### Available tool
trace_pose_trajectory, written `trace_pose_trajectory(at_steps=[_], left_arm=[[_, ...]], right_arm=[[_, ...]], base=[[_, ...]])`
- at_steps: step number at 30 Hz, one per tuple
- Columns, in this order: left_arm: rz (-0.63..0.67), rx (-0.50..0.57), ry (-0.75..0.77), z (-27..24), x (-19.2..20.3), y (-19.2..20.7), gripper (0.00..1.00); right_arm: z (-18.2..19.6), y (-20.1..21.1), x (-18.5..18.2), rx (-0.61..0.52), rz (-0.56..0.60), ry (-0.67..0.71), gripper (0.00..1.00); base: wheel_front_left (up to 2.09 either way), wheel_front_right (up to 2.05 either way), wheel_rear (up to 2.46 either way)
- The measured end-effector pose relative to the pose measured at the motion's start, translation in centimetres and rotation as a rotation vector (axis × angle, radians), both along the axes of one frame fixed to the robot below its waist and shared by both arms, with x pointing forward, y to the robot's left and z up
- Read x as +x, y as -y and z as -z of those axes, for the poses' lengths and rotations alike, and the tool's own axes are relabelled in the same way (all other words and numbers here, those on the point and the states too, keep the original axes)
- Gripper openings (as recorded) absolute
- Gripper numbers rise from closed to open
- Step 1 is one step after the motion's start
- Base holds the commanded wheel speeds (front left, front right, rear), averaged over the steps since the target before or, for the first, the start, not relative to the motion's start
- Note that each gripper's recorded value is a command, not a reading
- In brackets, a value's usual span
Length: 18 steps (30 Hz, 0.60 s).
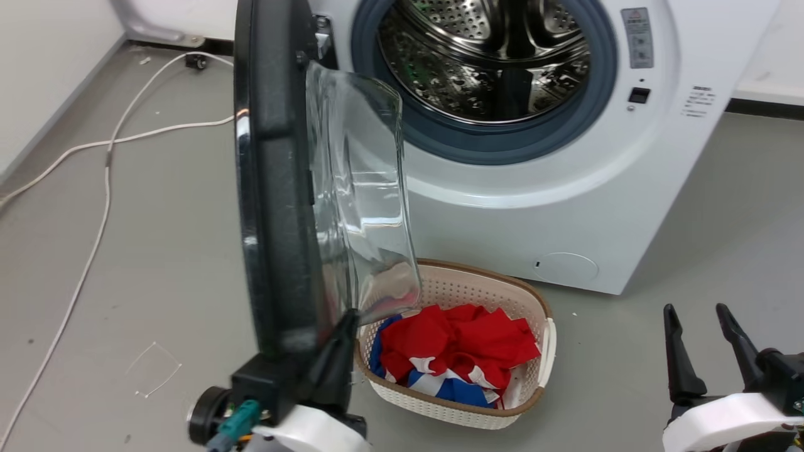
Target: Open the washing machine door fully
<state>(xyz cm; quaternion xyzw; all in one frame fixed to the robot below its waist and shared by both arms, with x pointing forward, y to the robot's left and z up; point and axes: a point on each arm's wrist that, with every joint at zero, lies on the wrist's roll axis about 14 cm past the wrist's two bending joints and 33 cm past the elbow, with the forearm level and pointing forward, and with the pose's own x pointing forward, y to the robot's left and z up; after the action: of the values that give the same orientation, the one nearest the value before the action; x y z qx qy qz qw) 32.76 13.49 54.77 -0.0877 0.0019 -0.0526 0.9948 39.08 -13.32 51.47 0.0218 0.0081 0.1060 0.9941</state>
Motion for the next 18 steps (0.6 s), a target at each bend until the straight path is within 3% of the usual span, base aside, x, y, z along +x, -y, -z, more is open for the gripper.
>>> trace_pose_trajectory(at_steps=[7,18], left_arm=[[-0.265,0.006,0.017,-0.2,-1.1,-7.6,0.0],[-0.539,0.063,0.055,-0.7,-1.2,-18.1,0.0]], right_arm=[[-0.4,-1.2,0.8,0.001,-0.034,0.007,1.0],[0.6,-1.7,1.9,-0.007,-0.047,-0.03,1.0]], base=[[0.0,0.0,0.0],[0.0,0.0,0.0]])
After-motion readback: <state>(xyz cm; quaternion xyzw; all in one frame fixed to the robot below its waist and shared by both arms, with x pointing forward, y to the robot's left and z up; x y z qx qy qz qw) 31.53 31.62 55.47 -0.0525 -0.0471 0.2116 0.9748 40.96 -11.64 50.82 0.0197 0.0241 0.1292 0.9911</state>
